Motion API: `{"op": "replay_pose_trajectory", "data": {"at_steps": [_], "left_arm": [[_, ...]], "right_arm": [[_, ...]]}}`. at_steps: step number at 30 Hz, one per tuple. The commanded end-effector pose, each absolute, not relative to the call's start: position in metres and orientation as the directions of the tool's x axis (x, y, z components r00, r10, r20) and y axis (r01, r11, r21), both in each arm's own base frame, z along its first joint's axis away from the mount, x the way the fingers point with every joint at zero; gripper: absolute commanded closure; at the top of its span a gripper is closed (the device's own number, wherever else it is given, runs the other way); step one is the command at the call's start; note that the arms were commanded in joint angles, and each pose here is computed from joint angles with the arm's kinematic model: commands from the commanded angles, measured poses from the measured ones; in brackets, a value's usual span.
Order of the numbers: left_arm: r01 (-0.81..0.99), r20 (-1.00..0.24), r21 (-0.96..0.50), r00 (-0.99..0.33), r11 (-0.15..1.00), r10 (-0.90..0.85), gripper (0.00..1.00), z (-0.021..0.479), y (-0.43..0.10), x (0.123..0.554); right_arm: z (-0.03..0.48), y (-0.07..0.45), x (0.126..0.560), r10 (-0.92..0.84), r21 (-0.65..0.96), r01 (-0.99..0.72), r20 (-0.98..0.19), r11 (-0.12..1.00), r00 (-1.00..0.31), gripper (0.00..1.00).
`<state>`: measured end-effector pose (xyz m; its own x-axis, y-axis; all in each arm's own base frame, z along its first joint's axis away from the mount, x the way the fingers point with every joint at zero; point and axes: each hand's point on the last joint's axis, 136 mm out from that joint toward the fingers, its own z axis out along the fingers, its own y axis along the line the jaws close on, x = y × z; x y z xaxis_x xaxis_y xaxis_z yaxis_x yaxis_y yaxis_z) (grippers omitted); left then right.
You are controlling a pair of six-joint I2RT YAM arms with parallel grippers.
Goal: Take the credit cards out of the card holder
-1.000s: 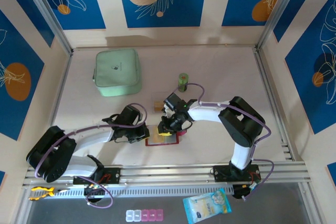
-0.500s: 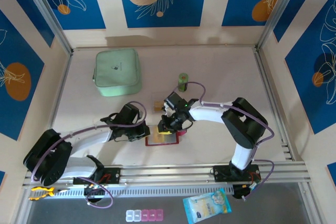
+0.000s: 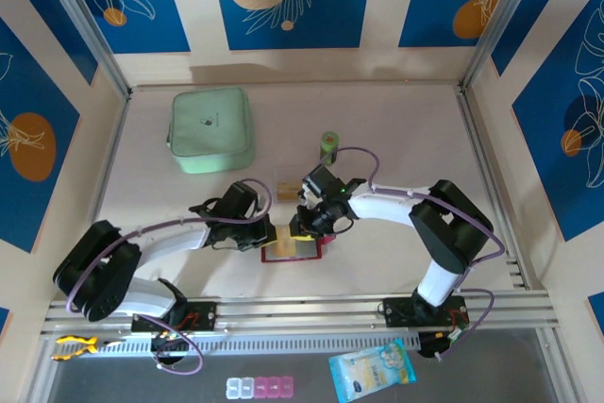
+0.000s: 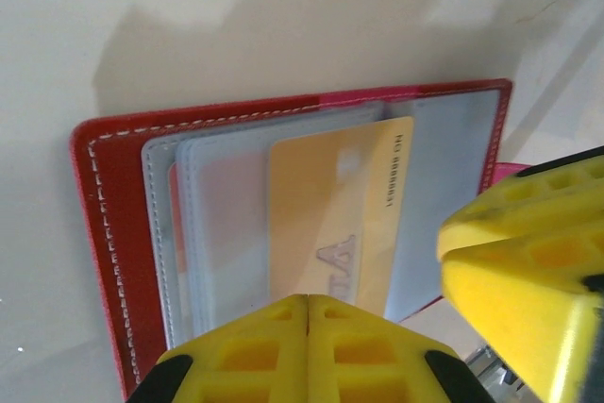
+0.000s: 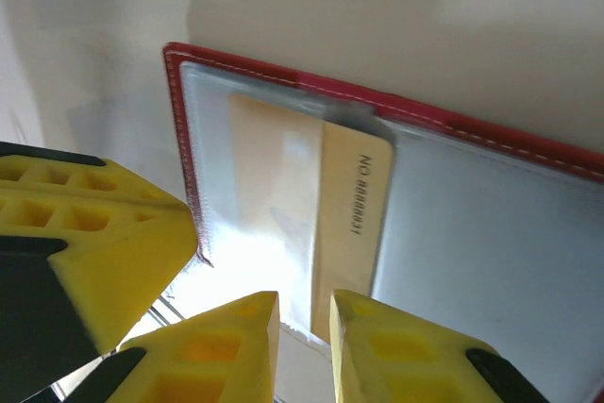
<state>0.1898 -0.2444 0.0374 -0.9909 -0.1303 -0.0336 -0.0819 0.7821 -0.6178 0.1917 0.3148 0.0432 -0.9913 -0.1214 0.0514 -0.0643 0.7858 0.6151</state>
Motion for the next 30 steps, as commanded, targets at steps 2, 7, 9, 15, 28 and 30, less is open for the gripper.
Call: {"op": "replay_pose_trajectory", "data": {"at_steps": [2, 7, 9, 15, 28, 30], "left_arm": [[-0.065, -0.03, -0.621, -0.994, 0.781, -0.107, 0.96, 0.038, -0.251, 0.19], [-0.078, -0.02, -0.592, -0.994, 0.802, -0.112, 0.97, 0.029, -0.244, 0.186], [-0.082, -0.016, -0.584, -0.993, 0.808, -0.113, 0.97, 0.026, -0.242, 0.185], [-0.092, -0.011, -0.558, -0.993, 0.825, -0.118, 0.97, 0.02, -0.235, 0.182], [-0.098, 0.005, -0.528, -0.994, 0.843, -0.112, 0.97, 0.013, -0.231, 0.178], [-0.1, 0.006, -0.527, -0.994, 0.844, -0.113, 0.97, 0.013, -0.23, 0.178]], "right_arm": [[0.041, 0.312, 0.187, -0.11, 0.618, -0.037, 0.081, 0.786, -0.991, 0.74], [0.035, 0.313, 0.185, -0.111, 0.619, -0.025, 0.1, 0.785, -0.989, 0.74], [0.034, 0.314, 0.185, -0.111, 0.622, -0.023, 0.102, 0.783, -0.989, 0.74], [0.03, 0.316, 0.184, -0.116, 0.629, -0.017, 0.116, 0.777, -0.987, 0.74], [0.019, 0.312, 0.182, -0.105, 0.611, -0.003, 0.132, 0.792, -0.986, 0.74], [0.018, 0.313, 0.181, -0.107, 0.613, 0.0, 0.137, 0.79, -0.985, 0.74]]}}
